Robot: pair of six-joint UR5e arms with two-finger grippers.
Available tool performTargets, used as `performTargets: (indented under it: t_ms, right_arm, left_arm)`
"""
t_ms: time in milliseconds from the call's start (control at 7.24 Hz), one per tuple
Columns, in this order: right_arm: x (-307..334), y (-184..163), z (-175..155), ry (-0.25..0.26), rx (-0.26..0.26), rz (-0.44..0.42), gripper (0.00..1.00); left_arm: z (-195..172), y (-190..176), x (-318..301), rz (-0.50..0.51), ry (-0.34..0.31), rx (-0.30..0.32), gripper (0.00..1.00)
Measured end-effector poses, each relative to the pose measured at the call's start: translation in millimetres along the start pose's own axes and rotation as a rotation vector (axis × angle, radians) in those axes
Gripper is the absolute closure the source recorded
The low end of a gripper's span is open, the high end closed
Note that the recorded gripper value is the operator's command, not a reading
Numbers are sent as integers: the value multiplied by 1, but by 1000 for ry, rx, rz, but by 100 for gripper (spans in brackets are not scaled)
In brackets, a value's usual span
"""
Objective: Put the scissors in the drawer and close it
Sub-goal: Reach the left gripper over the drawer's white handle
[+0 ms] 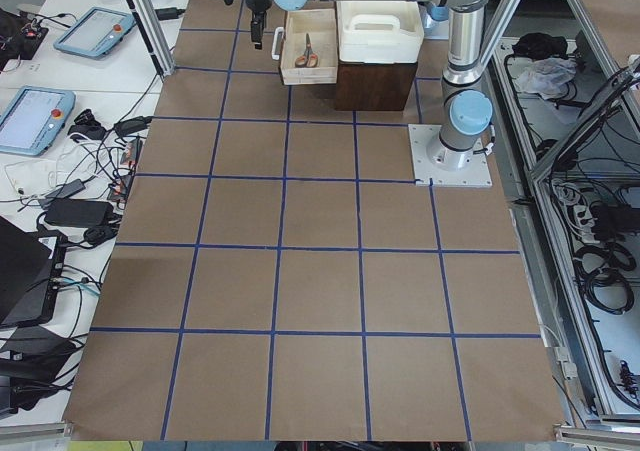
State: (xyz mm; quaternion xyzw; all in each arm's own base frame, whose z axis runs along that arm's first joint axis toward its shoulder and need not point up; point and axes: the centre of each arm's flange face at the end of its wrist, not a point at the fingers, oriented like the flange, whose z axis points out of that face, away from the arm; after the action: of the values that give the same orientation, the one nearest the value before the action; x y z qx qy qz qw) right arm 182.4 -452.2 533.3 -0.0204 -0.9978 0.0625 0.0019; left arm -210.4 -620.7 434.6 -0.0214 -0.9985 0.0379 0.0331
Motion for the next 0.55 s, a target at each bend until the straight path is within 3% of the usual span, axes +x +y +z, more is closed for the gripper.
performTargets:
  t_ms: [552]
  right_arm:
    - [1,0,-2,5,6,-11,0]
  left_arm:
    - [79,-13,73,-23,-23,-48,0]
